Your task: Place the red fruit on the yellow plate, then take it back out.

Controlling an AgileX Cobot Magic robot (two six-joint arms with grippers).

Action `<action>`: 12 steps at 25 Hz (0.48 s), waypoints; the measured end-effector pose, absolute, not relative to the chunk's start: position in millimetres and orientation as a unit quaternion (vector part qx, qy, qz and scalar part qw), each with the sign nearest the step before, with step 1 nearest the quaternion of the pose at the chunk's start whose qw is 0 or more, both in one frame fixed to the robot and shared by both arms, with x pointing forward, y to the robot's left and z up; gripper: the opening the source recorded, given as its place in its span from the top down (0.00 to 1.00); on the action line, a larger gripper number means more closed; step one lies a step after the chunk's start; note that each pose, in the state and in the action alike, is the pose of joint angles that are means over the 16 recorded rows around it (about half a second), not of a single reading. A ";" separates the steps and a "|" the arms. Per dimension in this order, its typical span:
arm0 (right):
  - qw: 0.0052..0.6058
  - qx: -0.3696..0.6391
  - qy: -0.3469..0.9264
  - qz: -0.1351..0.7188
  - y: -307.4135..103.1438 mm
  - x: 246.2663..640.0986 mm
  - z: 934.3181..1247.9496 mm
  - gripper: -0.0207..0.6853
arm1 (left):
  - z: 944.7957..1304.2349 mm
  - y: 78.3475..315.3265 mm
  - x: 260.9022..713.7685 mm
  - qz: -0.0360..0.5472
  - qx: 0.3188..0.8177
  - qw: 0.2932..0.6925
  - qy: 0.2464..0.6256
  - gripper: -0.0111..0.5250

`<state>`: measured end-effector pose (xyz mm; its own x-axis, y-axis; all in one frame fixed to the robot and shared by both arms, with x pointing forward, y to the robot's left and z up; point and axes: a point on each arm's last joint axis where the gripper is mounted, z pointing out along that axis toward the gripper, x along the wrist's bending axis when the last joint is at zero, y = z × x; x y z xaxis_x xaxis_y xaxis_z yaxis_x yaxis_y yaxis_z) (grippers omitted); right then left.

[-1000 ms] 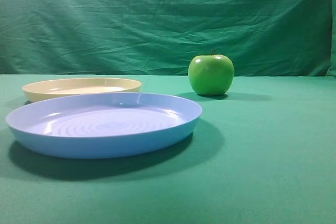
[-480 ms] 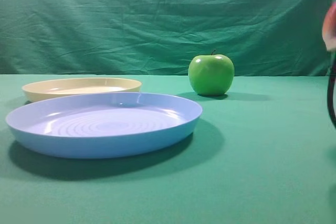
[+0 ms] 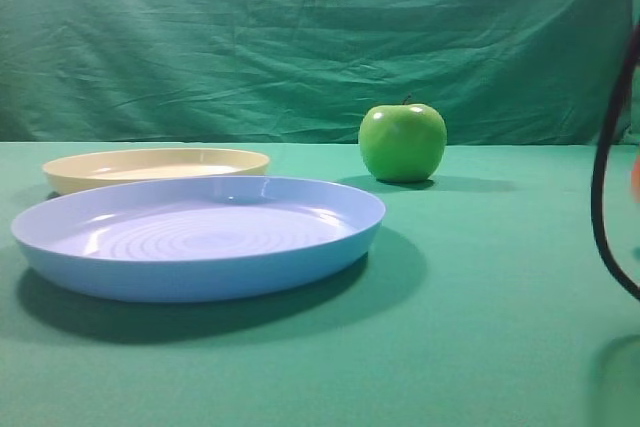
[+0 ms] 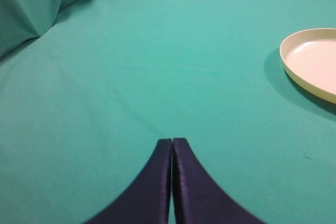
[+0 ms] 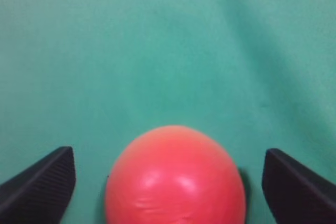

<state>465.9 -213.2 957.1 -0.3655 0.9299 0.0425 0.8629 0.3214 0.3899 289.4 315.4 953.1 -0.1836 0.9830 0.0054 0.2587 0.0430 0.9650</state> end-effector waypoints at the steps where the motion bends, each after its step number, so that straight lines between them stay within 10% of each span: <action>1: 0.095 0.555 0.807 0.178 -212.3 467.8 963.2 0.12 | 953.1 315.4 289.4 0.469 0.509 0.386 0.610 0.98; 6: 0.101 0.550 0.805 0.199 -209.7 471.1 1005.5 0.16 | 953.1 315.4 289.4 0.469 0.509 0.386 0.610 0.98; 12: 0.121 0.538 0.800 0.238 -214.7 452.9 1063.1 0.44 | 953.1 315.4 289.4 0.469 0.509 0.386 0.610 0.98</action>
